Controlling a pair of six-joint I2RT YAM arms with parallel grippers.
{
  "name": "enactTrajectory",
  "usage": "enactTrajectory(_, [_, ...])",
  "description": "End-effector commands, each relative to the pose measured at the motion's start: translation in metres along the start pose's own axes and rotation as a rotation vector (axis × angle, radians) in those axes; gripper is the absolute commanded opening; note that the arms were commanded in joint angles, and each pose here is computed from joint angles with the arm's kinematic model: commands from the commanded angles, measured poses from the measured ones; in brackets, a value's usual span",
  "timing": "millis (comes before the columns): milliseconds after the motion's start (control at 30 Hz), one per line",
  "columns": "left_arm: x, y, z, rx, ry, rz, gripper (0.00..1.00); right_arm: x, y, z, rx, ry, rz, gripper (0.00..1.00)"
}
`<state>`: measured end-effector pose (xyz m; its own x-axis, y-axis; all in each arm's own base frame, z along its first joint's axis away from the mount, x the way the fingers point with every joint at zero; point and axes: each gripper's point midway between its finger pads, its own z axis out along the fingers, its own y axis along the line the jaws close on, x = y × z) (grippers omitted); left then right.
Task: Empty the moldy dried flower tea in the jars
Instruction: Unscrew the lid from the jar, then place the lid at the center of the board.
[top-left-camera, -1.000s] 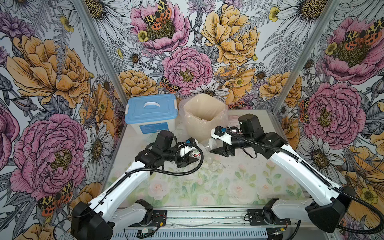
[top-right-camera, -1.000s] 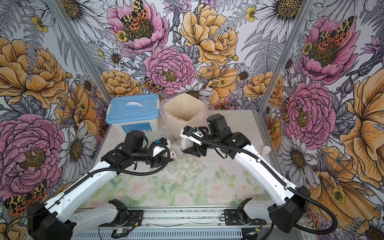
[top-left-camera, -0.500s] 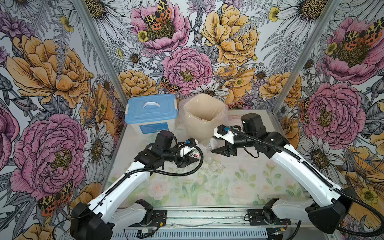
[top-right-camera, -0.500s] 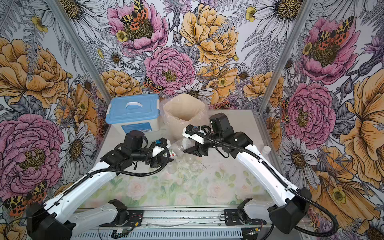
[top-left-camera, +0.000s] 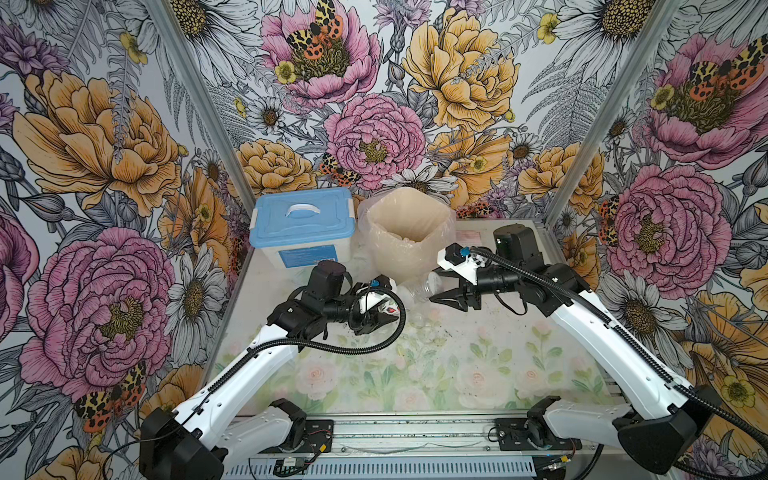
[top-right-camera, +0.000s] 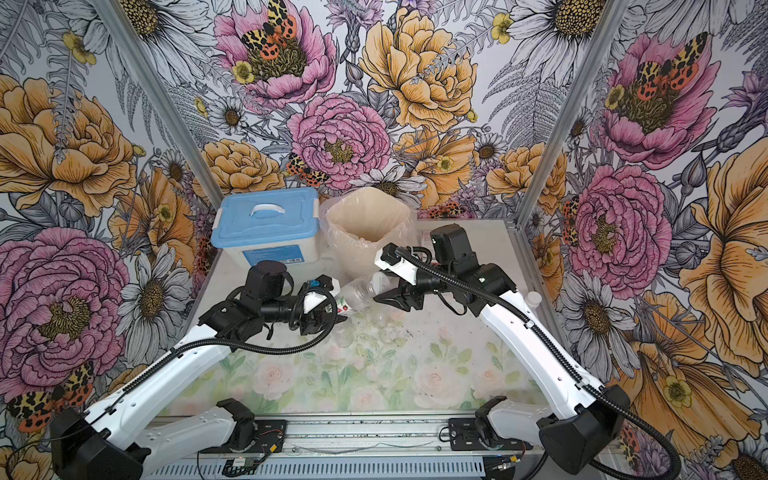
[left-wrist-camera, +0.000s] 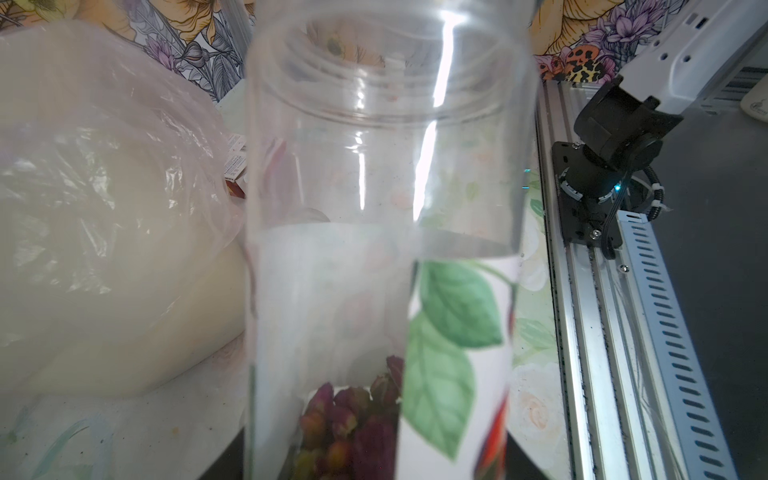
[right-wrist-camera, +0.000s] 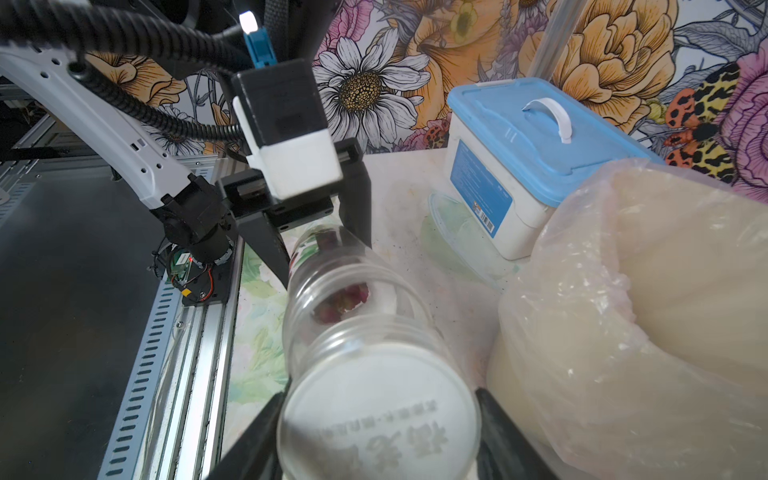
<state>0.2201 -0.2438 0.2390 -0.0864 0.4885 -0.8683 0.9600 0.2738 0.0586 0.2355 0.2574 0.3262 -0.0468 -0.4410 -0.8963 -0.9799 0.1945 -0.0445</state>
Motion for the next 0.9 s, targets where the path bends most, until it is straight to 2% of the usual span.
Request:
enactTrajectory(0, [-0.020, 0.005, -0.011, -0.046, -0.062, 0.054, 0.54, 0.005, -0.003, -0.010, 0.060, 0.013, 0.047, 0.26])
enactTrajectory(433, [-0.033, 0.017, -0.025, -0.172, -0.139, 0.088, 0.54, 0.078, -0.035, -0.010, 0.282, 0.200, 0.273, 0.27])
enactTrajectory(867, [-0.040, 0.021, -0.034, -0.227, -0.191, 0.102, 0.54, 0.157, -0.060, -0.006, 0.463, 0.376, 0.400, 0.30])
